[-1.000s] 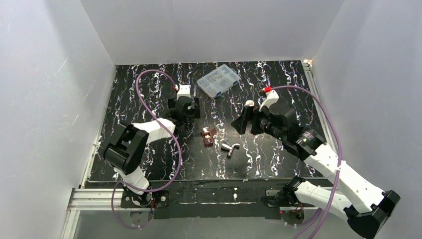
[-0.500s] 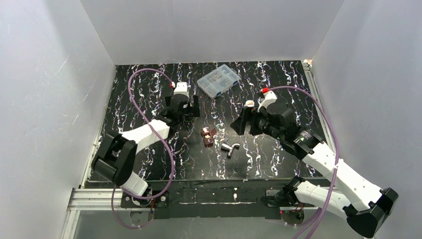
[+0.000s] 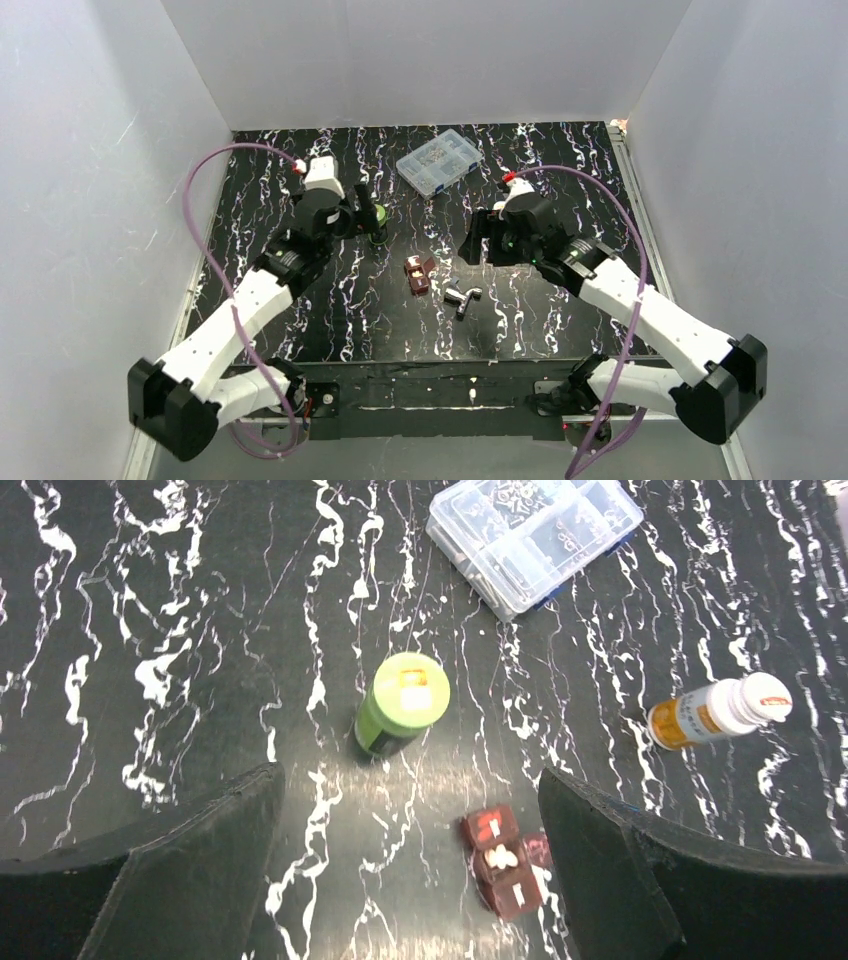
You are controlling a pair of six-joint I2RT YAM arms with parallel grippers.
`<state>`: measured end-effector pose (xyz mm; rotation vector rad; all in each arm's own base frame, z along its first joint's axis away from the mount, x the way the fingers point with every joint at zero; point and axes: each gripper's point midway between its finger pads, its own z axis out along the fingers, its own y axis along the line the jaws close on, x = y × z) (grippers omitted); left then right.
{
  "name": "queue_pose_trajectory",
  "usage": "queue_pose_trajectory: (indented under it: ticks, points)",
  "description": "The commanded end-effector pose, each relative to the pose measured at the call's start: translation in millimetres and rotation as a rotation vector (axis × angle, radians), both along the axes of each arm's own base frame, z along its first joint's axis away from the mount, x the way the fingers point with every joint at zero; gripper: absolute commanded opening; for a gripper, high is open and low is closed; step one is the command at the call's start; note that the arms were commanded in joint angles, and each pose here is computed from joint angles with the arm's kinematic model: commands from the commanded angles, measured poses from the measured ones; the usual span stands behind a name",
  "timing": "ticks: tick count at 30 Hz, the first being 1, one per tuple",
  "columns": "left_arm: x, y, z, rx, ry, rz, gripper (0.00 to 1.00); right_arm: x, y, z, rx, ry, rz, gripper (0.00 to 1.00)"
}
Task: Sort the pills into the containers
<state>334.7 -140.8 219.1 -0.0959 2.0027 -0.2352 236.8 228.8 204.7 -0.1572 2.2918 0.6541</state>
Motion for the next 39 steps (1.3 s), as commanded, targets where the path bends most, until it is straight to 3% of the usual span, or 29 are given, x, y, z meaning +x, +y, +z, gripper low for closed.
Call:
queue_pose_trajectory:
  ticks: [1, 6, 10, 12, 14, 19, 25, 39]
  points:
    - [-46, 20, -23, -0.035, 0.124, 0.033, 0.98, 10, 10, -2, -0.009, 0.048, -0.011, 0.78]
    - [-75, 12, -57, -0.153, 0.241, 0.021, 0.9, 20, 25, -22, -0.049, 0.119, 0.002, 0.48]
    - [-90, 2, -91, -0.23, 0.326, 0.011, 0.66, 32, 32, -45, -0.103, 0.172, -0.014, 0.39]
    - [-92, -4, -104, -0.26, 0.359, 0.008, 0.49, 39, 33, -57, -0.136, 0.189, -0.029, 0.34]
    - [-90, -12, -114, -0.293, 0.381, -0.001, 0.43, 45, 38, -69, -0.163, 0.212, -0.033, 0.31]
    - [-68, -48, -155, -0.403, 0.484, 0.003, 0.0, 68, 60, -105, -0.216, 0.294, -0.04, 0.28]
    - [-49, -74, -191, -0.423, 0.57, -0.027, 0.0, 66, 75, -125, -0.193, 0.35, -0.003, 0.24]
    - [-42, -88, -201, -0.434, 0.604, -0.064, 0.0, 59, 101, -125, -0.121, 0.375, 0.088, 0.22]
